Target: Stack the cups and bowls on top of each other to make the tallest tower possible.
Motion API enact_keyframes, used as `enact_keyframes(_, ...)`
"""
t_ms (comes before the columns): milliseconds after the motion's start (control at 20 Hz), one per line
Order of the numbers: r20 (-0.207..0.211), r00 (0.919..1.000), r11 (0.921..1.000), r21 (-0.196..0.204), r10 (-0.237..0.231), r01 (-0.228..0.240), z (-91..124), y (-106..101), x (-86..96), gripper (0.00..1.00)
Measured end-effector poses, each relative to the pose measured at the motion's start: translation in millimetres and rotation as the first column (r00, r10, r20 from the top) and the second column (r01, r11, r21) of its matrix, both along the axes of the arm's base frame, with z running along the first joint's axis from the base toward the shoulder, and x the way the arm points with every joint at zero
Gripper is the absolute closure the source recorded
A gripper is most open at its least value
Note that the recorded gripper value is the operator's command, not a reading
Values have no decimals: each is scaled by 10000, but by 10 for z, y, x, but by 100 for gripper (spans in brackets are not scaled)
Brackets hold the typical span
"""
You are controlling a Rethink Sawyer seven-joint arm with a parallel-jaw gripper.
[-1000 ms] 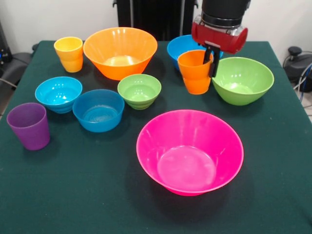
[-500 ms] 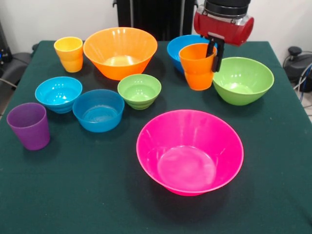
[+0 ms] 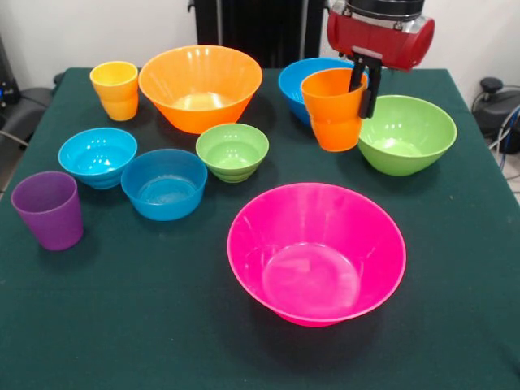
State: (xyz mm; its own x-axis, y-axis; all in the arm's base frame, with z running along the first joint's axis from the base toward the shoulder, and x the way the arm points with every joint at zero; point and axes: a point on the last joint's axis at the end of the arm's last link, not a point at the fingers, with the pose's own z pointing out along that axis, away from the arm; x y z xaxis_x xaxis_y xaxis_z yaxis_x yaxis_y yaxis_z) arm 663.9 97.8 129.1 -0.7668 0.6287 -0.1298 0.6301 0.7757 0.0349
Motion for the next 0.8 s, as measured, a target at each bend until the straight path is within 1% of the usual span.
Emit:
enact_keyframes(300, -231, 9997, 10000, -27, -4, 3, 247, -20, 257, 100)
enact_keyframes(350, -302, 9995, 9999, -92, 41, -44, 352, -33, 353, 100)
enact_keyframes(450, -320, 9995, 9999, -151, 79, -84, 427, -44, 419, 100)
enact_keyframes(500, -299, 9995, 9997, -213, 115, -121, 497, -55, 484, 100)
enact_keyframes(600, -278, 9995, 9995, -267, 143, -150, 554, -65, 535, 100)
enact_keyframes(650, -207, 9996, 9992, -346, 184, -191, 644, -78, 618, 100)
enact_keyframes(800, -43, 9997, 9987, -444, 231, -232, 773, -92, 736, 100)
